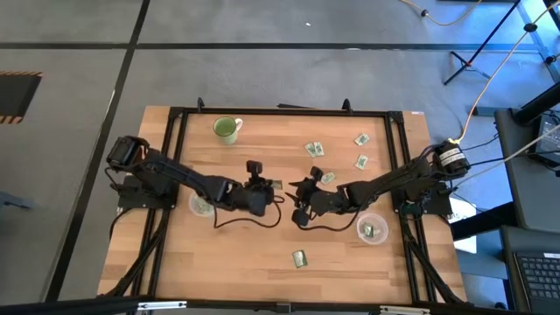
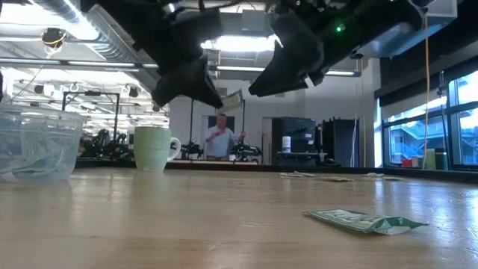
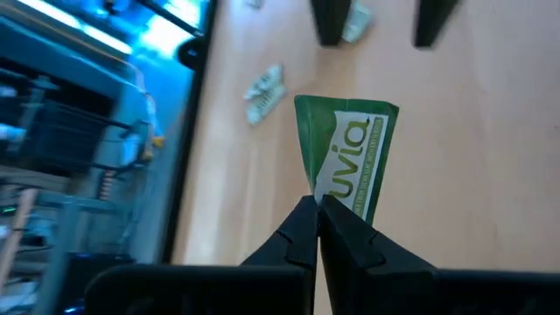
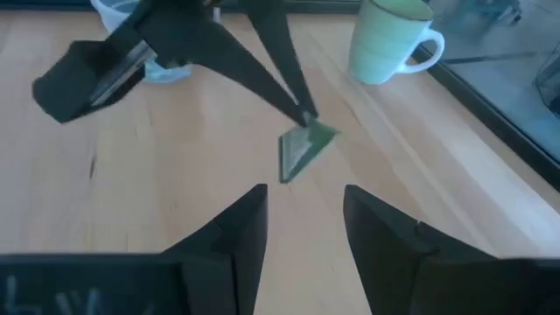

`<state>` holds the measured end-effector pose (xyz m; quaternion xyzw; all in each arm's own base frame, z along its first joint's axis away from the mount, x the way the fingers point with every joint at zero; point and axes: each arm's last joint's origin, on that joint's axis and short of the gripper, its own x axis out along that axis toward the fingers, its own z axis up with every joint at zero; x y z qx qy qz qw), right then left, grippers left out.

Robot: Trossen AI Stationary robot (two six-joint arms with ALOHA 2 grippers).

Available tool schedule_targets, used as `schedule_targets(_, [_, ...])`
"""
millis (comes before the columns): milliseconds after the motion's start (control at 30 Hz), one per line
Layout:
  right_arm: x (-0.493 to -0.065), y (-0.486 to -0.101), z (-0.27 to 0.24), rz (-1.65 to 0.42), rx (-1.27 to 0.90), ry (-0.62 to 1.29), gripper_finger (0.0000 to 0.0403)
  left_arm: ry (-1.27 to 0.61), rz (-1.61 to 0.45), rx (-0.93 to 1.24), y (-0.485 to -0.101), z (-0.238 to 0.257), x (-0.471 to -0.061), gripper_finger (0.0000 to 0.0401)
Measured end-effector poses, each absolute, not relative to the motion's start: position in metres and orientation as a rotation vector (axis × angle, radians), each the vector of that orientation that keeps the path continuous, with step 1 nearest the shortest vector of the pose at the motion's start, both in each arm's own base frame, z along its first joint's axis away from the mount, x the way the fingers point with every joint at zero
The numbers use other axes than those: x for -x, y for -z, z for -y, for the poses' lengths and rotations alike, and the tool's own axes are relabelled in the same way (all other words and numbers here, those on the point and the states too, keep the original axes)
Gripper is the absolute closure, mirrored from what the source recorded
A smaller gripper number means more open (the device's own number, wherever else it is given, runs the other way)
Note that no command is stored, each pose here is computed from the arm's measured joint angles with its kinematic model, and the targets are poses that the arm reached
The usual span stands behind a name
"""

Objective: Pick and place items into bin
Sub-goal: Put the truvia packet into the right transparent bin

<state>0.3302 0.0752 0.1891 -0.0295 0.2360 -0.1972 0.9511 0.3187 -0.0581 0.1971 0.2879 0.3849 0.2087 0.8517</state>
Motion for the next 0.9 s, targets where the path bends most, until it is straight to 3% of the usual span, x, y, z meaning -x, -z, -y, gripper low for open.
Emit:
schedule_targets(667, [-0.339, -0.201, -0.066, -0.354, -0.009, 0.423, 0.025, -0.515, -0.688, -0.746, -0.21, 0.078, -0.322, 0.0398])
schedule_targets(900, [-0.339, -0.201, -0.065, -0.349, -0.02, 0.428, 0.0304, -0.513, -0.69, -0.753, -0.21, 0.078, -0.322, 0.0398])
